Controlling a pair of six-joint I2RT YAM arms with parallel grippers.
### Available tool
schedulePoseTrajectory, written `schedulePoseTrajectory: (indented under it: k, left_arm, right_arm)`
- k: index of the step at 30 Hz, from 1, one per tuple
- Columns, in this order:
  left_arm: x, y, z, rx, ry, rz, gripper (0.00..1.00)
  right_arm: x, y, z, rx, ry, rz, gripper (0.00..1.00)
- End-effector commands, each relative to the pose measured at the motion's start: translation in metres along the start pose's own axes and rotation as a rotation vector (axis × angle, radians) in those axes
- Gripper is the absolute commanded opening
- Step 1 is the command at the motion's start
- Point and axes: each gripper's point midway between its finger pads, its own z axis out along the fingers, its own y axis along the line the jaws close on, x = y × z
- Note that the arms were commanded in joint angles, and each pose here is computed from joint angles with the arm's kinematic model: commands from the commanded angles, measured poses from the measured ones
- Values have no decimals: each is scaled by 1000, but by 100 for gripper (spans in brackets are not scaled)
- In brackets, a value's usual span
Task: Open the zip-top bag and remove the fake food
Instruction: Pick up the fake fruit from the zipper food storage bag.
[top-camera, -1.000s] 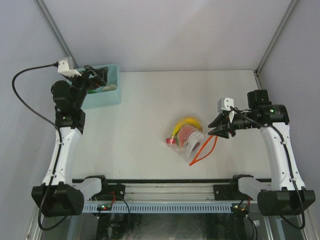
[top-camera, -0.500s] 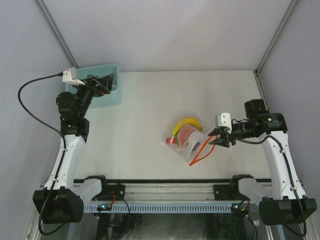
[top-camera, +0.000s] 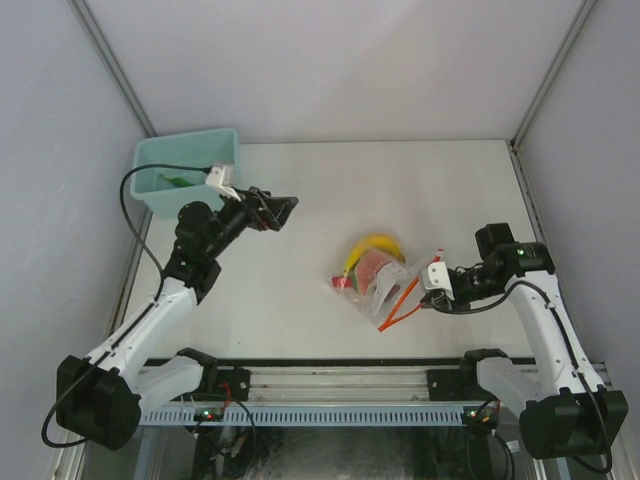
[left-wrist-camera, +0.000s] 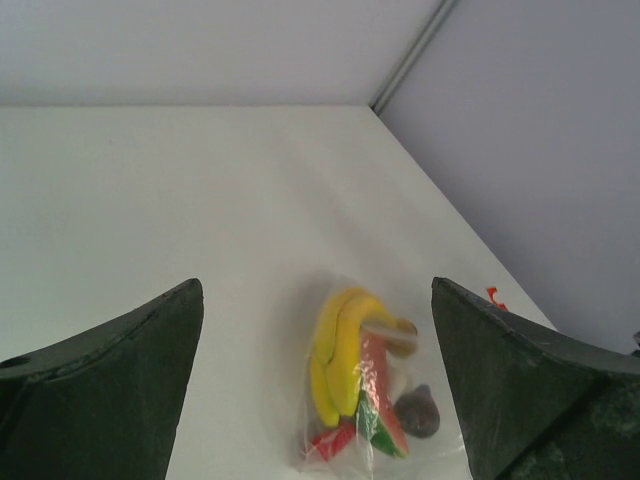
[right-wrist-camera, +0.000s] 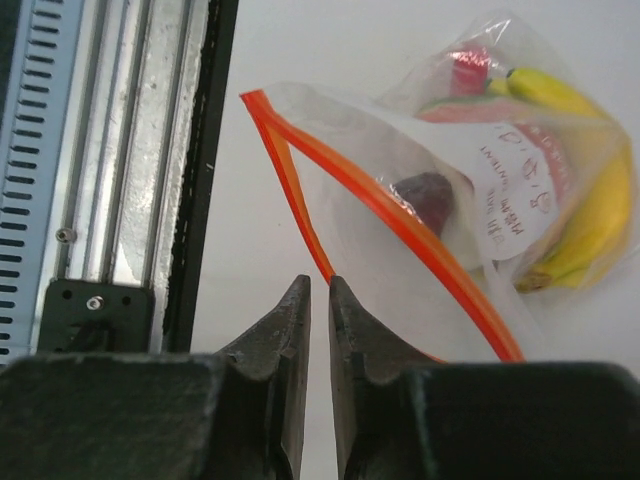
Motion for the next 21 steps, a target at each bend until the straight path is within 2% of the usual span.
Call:
schedulePoseTrajectory:
  k: [1,11,17,21]
  left_arm:
    - [19,-5,7,5,9,-6,97]
    - [96,-17,22,17,197,-65,95]
    - [148,-18,30,-1,320,-61,95]
    - [174,-19,35,-7,392,-51,95]
  right_arm:
    - [14,-17,7,57,35,-110,11]
    - [37,-50,28,168,59,-149,12]
    - [49,-57,43,177,78,-180,12]
    - [53,-63,52,192,81,-214,16]
